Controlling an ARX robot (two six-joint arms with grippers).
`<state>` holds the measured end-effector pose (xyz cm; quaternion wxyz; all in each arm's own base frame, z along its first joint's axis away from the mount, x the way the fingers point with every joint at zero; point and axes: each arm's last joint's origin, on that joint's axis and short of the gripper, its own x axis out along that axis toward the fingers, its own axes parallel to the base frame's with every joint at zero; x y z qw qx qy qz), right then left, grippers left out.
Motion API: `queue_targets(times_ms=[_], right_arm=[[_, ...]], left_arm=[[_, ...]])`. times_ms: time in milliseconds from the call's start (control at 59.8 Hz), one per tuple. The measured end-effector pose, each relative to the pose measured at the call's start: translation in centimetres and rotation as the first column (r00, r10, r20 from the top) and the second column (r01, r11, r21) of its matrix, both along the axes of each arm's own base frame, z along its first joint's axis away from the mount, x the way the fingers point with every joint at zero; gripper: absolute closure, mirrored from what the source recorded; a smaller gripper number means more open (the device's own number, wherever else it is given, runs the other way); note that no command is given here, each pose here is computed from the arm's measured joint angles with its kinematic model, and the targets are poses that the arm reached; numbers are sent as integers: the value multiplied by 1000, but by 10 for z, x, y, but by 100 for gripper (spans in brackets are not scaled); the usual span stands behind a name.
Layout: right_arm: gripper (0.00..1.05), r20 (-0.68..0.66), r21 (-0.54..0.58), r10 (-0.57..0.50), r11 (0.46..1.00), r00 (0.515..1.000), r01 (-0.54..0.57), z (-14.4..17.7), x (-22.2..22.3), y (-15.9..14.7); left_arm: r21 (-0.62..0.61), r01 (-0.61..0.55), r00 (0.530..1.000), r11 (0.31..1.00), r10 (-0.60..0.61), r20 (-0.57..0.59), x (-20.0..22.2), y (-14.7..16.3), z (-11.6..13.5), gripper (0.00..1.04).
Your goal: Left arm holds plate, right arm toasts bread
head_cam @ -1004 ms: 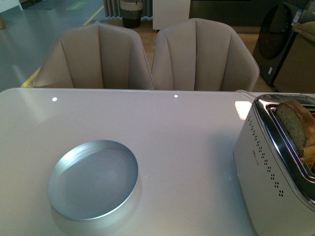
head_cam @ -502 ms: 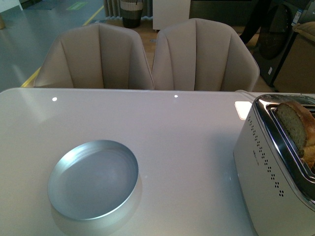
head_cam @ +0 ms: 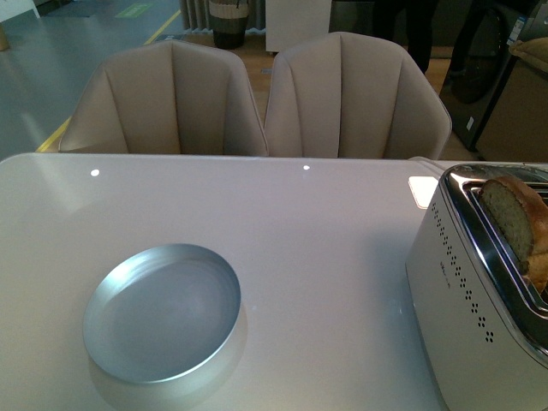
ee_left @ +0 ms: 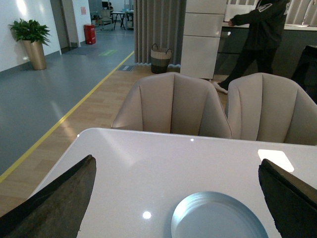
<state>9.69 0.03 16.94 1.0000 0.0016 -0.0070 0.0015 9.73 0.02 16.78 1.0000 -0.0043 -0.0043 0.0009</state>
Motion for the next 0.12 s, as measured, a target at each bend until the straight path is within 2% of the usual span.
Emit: queue_targets(times_ms=[117], right_arm=[[9,0,0,0,1000,1000,0,0,0,0]], left_arm=[[0,0,1000,1000,0,0,0,0,0,7]])
